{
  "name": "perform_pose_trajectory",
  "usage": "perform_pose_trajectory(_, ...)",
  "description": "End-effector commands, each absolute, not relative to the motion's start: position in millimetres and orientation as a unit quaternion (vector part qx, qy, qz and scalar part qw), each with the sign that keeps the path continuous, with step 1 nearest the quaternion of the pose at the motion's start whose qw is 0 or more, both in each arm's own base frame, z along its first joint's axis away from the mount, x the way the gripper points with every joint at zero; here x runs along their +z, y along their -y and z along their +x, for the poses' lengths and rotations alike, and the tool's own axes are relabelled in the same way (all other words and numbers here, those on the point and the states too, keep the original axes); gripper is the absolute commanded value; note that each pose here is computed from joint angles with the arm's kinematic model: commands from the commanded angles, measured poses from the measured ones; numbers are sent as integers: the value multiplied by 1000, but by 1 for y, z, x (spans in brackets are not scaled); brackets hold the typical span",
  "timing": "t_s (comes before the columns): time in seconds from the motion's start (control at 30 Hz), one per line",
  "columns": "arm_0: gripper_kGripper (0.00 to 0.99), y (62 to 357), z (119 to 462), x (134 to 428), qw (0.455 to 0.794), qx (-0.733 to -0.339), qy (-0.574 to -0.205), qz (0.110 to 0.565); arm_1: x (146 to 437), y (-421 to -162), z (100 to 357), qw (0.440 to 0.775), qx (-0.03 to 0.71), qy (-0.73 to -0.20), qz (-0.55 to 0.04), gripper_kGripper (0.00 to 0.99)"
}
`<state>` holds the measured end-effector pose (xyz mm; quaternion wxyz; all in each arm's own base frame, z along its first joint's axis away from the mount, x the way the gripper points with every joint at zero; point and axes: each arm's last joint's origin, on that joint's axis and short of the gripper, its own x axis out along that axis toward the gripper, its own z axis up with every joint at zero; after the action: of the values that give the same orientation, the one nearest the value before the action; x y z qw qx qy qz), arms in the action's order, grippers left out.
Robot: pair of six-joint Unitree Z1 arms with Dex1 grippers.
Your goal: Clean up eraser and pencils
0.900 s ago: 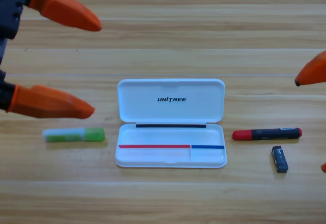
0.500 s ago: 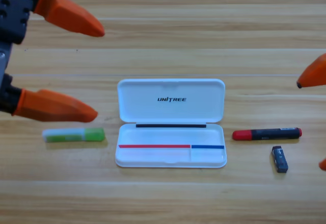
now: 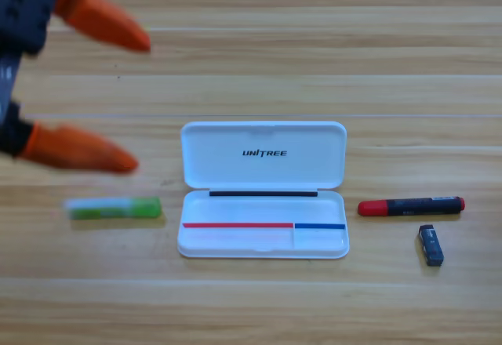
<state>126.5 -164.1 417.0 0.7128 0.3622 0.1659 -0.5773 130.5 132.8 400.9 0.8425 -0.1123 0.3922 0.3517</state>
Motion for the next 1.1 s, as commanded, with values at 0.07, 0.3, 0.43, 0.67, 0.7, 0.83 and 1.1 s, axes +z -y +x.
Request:
perform_pose_trajectory(0.07,989,189,176,418,682,-518,-230,462,352,-140,149,817,282,-489,-114,945)
perform_pose_trajectory(0.3,976,175,252,379,622,-497,-321,513,311,-171,181,780,238,-566,-120,950)
perform_pose_trajectory(0.43,959,165,281,349,591,-484,-386,516,293,-183,196,770,200,-596,-112,985)
perform_pose_trajectory(0.67,950,159,310,301,555,-458,-468,513,255,-205,222,742,140,-649,-90,979)
perform_pose_trajectory(0.7,951,159,311,296,552,-457,-475,510,250,-209,225,739,133,-654,-89,977)
perform_pose_trajectory(0.83,950,160,312,283,548,-455,-498,494,231,-218,239,731,104,-668,-95,948)
perform_pose_trajectory(1.1,948,160,306,249,551,-451,-517,475,205,-233,258,724,67,-680,-95,893)
